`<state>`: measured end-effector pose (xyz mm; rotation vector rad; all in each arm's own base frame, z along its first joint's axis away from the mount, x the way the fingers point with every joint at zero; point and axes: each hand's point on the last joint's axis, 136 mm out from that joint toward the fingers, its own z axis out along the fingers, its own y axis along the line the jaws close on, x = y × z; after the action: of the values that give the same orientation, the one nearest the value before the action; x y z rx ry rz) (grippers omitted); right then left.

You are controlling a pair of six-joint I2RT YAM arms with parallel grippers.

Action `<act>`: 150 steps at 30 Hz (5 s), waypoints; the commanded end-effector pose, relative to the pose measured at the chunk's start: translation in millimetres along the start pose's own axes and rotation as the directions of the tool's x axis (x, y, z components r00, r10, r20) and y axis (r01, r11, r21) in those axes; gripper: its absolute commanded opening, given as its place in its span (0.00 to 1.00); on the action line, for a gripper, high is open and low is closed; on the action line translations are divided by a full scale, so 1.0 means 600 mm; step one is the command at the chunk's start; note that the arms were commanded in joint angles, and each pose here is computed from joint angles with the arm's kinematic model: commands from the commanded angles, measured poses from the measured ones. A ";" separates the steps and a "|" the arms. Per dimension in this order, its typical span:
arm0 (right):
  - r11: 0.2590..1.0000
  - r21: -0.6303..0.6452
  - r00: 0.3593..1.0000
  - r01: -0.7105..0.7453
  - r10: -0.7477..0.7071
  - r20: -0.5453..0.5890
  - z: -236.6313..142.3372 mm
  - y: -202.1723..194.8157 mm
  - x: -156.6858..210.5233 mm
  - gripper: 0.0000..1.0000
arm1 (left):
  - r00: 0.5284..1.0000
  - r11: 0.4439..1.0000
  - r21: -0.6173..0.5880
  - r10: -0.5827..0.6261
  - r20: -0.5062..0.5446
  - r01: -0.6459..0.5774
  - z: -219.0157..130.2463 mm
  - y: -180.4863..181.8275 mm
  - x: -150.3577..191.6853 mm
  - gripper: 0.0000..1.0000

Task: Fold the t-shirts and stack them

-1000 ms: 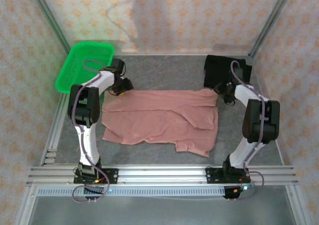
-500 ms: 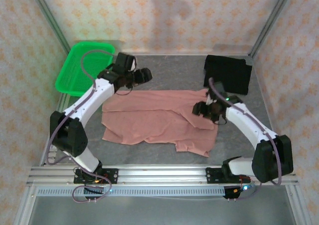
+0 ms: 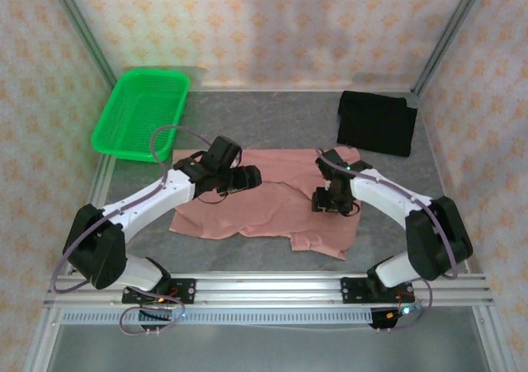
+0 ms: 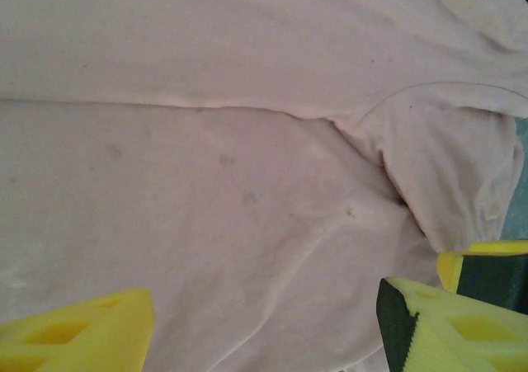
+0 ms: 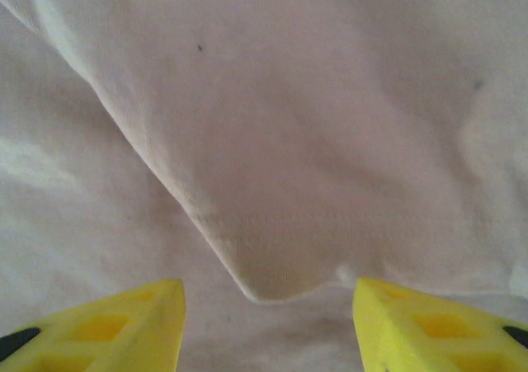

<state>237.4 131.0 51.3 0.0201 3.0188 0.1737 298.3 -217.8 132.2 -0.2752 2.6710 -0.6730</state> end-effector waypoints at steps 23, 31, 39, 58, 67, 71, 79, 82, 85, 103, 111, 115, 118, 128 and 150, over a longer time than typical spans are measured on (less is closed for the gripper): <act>0.979 0.159 0.992 0.126 -0.130 0.011 0.014 0.001 -0.076 0.06 | 0.999 0.999 -0.045 -0.014 0.045 0.016 0.014 0.013 -0.012 0.69; 0.977 0.147 0.988 0.153 -0.157 0.012 -0.004 0.008 -0.088 0.03 | 0.999 0.997 -0.066 0.050 -0.001 -0.050 0.031 -0.012 -0.011 0.68; 0.990 0.107 0.995 0.096 -0.097 0.004 0.003 -0.012 -0.109 0.04 | 0.996 0.997 -0.010 0.076 -0.036 -0.076 0.052 -0.052 -0.001 0.67; 0.998 0.069 1.000 0.005 -0.005 -0.014 0.028 -0.051 -0.185 0.08 | 0.975 0.974 0.113 0.205 -0.089 -0.195 0.065 -0.129 0.025 0.66; 0.998 0.058 0.999 -0.025 0.026 -0.018 0.036 -0.060 -0.216 0.09 | 0.946 0.937 0.215 0.305 -0.115 -0.276 0.074 -0.194 0.047 0.66; 0.998 0.047 0.999 -0.034 0.035 -0.024 0.039 -0.058 -0.226 0.15 | 0.929 0.925 0.232 0.339 -0.148 -0.300 0.091 -0.215 0.062 0.66; 0.994 0.008 0.993 -0.107 0.107 0.044 -0.002 -0.063 -0.242 0.41 | 0.942 0.944 0.303 0.216 -0.257 -0.133 0.114 -0.272 0.084 0.61; 0.986 -0.021 0.979 -0.168 0.170 0.113 -0.041 -0.073 -0.246 0.53 | 0.939 0.959 0.274 0.158 -0.306 -0.072 0.112 -0.277 0.095 0.58; 0.973 -0.052 0.950 -0.227 0.233 0.207 -0.090 -0.088 -0.243 0.65 | 0.937 0.961 0.277 0.083 -0.341 0.016 0.118 -0.278 0.103 0.58; 0.889 -0.369 0.858 -0.271 0.396 0.327 -0.198 -0.062 -0.084 0.89 | 0.904 0.881 0.253 -0.333 -0.268 0.400 0.194 -0.290 0.119 0.57; 0.896 -0.348 0.872 -0.276 0.385 0.301 -0.188 -0.067 -0.054 0.99 | 0.849 0.790 0.318 -0.458 -0.264 0.525 0.237 -0.322 0.103 0.54; 0.892 -0.354 0.870 -0.280 0.392 0.301 -0.190 -0.068 -0.046 0.99 | 0.850 0.813 0.257 -0.472 -0.235 0.523 0.253 -0.312 0.110 0.47; 0.892 -0.356 0.869 -0.279 0.392 0.302 -0.193 -0.068 -0.043 0.99 | 0.831 0.796 0.241 -0.514 -0.214 0.555 0.266 -0.299 0.108 0.44; 0.901 -0.344 0.874 -0.265 0.375 0.309 -0.193 -0.071 -0.033 0.99 | 0.830 0.783 0.274 -0.535 -0.160 0.558 0.278 -0.312 0.083 0.39; 0.914 -0.321 0.888 -0.247 0.346 0.302 -0.183 -0.072 -0.043 0.99 | 0.828 0.801 0.211 -0.551 -0.104 0.560 0.320 -0.284 0.074 0.29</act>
<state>250.4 75.3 158.4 0.4676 2.5764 0.5651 341.1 -460.9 52.4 -0.9965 2.5213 -1.2215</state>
